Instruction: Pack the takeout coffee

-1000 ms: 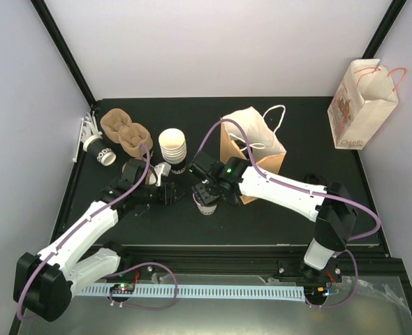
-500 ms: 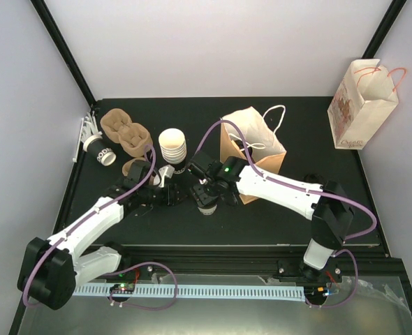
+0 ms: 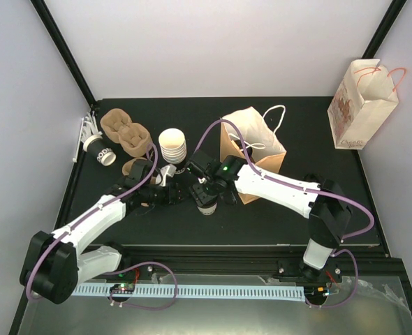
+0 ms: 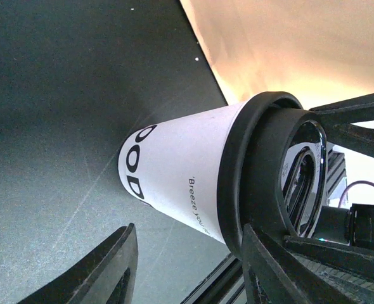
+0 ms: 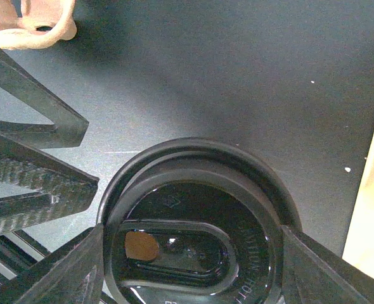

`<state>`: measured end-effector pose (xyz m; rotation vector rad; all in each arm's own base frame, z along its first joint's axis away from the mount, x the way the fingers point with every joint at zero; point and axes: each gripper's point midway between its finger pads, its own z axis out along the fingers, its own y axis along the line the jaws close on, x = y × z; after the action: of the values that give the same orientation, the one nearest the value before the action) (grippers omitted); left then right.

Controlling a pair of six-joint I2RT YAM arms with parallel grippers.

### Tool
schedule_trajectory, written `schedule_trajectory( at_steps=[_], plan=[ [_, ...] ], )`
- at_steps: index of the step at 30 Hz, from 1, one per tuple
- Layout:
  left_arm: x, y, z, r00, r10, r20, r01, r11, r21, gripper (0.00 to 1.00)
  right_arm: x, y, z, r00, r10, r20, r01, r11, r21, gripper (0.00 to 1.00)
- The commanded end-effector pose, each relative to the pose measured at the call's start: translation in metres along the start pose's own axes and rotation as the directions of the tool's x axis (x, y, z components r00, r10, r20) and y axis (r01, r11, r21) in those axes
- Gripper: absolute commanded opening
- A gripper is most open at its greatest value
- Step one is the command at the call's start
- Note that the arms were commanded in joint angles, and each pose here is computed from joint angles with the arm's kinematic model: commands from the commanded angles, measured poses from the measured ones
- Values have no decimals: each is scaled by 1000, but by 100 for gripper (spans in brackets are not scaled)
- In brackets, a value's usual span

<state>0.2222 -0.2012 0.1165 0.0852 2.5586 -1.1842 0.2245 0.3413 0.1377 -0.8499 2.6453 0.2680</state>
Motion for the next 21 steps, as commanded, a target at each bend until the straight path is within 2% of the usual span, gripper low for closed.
schedule_trajectory(
  at_steps=[1,21],
  plan=[
    [-5,-7,1,1000,8,5,-8,999,47,47,18,-7,16,997,-19,-77,21,999,24,64],
    [-11,-15,19,999,-14,-29,18,988,153,44,39,-14,28,986,-10,-164,3,999,-39,63]
  ],
)
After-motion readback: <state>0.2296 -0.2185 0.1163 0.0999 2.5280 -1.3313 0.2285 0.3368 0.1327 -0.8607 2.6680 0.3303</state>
